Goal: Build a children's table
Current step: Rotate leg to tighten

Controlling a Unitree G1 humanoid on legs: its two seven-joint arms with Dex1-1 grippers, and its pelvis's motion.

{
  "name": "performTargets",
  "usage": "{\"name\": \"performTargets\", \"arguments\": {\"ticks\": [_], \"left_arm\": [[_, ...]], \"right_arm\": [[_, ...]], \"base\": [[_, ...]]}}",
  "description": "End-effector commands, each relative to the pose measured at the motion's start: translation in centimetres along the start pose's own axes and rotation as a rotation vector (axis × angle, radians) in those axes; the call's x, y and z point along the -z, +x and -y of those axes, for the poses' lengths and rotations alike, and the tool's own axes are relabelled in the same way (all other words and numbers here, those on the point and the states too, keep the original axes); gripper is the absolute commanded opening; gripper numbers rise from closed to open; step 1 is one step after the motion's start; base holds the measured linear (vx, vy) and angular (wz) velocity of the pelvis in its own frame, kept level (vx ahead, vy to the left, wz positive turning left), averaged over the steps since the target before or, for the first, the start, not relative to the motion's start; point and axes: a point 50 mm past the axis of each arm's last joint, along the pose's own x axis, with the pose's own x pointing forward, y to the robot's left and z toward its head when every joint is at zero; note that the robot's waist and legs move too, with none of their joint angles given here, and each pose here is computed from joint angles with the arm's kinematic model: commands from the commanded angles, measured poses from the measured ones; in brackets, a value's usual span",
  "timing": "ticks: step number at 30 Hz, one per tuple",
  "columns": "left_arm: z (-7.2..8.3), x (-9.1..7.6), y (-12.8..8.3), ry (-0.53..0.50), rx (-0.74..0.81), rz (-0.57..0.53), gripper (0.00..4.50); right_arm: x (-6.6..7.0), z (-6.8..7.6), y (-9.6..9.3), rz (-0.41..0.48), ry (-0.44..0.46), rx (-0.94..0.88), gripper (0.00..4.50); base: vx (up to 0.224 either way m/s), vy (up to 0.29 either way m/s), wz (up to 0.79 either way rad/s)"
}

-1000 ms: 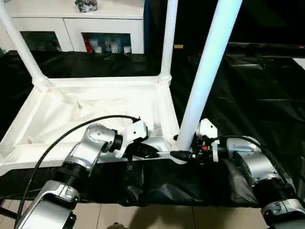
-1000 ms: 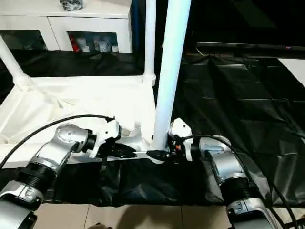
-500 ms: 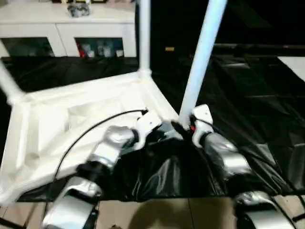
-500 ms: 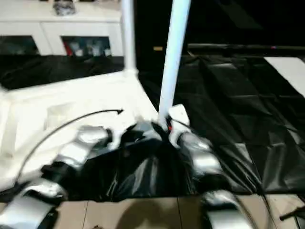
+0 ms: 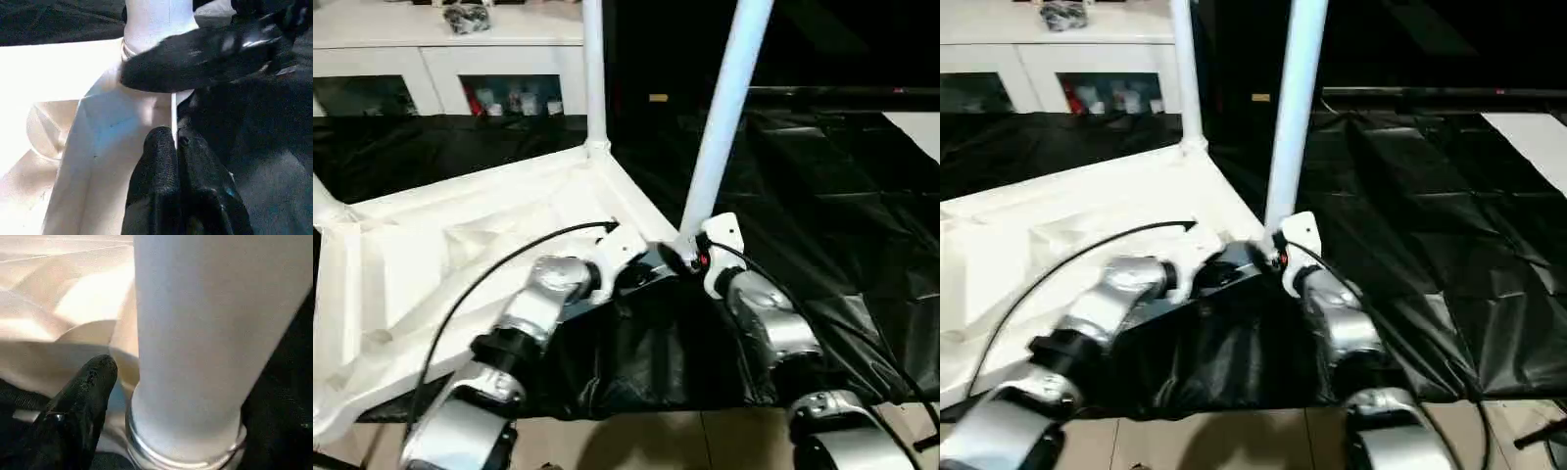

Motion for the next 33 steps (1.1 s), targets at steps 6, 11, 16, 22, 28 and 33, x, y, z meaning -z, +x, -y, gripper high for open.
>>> {"name": "performTargets", "arguments": {"ticks": [6, 11, 16, 22, 28, 33], "left_arm": [[1.1, -0.9, -1.0, 0.080, 0.233, 0.082, 0.00], [0.9, -0.2, -2.2, 0.093, 0.302, 0.051, 0.00], [0.9, 0.0, -2.9, 0.088, 0.354, 0.049, 0.00], [0.5, 0.1, -3.5, 0.081, 0.376, 0.044, 0.00], [0.6, 0.3, -3.9, 0.069, 0.416, 0.036, 0.00], [0.4, 0.1, -2.9, 0.060, 0.310, 0.055, 0.00]], "right_arm": [[0.6, -2.9, -1.2, -0.040, -0.128, -0.466, 3.78], [0.9, -3.0, -2.7, -0.085, -0.146, -0.658, 3.64], [1.0, -3.2, -3.4, -0.118, -0.144, -0.762, 3.31], [1.4, -3.9, -4.1, -0.161, -0.138, -0.869, 2.83], [1.4, -4.2, -4.3, -0.164, -0.114, -0.894, 2.67], [1.5, -3.9, -2.8, -0.102, -0.052, -0.695, 2.64]], "base": [[0.000, 0.000, 0.00], [0.000, 0.000, 0.00], [0.000, 0.000, 0.00], [0.000, 0.000, 0.00], [0.000, 0.000, 0.00], [0.000, 0.000, 0.00]]}}
